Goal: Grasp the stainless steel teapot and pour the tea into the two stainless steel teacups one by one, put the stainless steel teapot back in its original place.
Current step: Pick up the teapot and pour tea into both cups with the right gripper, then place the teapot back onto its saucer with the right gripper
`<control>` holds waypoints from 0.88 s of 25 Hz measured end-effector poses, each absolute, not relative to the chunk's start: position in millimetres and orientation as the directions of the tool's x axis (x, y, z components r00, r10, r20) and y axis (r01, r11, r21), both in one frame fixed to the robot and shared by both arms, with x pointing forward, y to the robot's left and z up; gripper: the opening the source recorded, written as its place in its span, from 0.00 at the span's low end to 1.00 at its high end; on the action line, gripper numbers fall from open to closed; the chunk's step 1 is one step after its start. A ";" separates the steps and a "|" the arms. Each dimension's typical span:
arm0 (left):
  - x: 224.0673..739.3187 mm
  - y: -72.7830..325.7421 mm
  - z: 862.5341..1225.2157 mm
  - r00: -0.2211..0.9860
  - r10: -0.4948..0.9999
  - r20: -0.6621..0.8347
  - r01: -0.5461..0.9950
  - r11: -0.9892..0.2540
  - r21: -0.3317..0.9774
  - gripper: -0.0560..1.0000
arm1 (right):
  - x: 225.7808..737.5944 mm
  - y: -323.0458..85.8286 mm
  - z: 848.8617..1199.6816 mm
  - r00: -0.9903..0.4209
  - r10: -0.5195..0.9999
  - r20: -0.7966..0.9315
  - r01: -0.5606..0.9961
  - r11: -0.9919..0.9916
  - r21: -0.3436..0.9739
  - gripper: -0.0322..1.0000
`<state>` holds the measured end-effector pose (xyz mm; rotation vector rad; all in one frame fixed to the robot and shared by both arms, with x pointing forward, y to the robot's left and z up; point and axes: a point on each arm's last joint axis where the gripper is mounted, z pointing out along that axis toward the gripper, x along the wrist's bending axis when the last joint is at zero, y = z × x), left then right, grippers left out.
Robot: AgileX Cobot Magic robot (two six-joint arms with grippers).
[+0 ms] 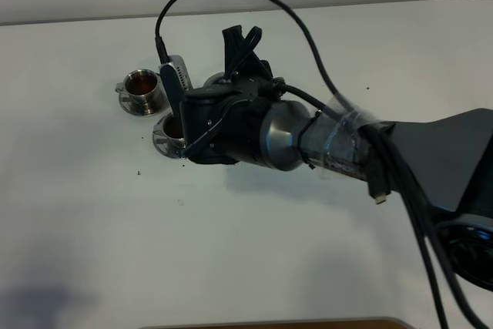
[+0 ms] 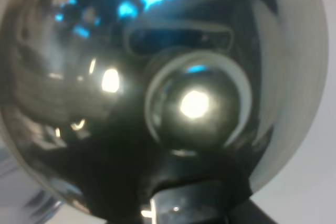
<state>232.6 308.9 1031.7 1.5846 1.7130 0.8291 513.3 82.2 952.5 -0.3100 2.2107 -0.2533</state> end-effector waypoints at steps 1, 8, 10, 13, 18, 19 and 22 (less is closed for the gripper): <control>232.6 308.9 1031.7 -0.055 0.997 -0.044 0.584 0.068 0.809 0.61 | 511.9 81.2 958.3 -0.605 -0.287 -0.743 -0.126 0.956 -0.266 0.21; 232.6 308.9 1031.7 -0.055 0.997 -0.044 0.584 0.068 0.809 0.61 | 500.2 71.2 982.7 -0.703 -0.140 -0.697 -0.040 0.987 -0.158 0.21; 232.6 308.9 1031.7 -0.055 0.997 -0.044 0.584 0.068 0.809 0.61 | 495.8 69.4 982.4 -0.744 -0.097 -0.661 -0.011 0.991 -0.134 0.21; 232.6 308.9 1031.7 -0.055 0.997 -0.044 0.584 0.068 0.809 0.61 | 490.0 69.4 978.0 -0.799 -0.043 -0.600 0.020 0.995 -0.097 0.21; 232.6 308.9 1031.7 -0.056 0.997 -0.045 0.584 0.069 0.809 0.61 | 485.2 68.1 971.1 -0.875 0.049 -0.482 0.074 0.997 -0.034 0.21; 232.6 308.9 1031.7 -0.056 0.997 -0.045 0.584 0.069 0.809 0.61 | 484.6 68.0 969.7 -0.889 0.069 -0.453 0.086 0.996 -0.018 0.21; 232.6 308.9 1031.7 -0.056 0.997 -0.045 0.584 0.069 0.809 0.61 | 487.8 66.2 966.7 -0.919 0.121 -0.375 0.118 0.992 0.033 0.21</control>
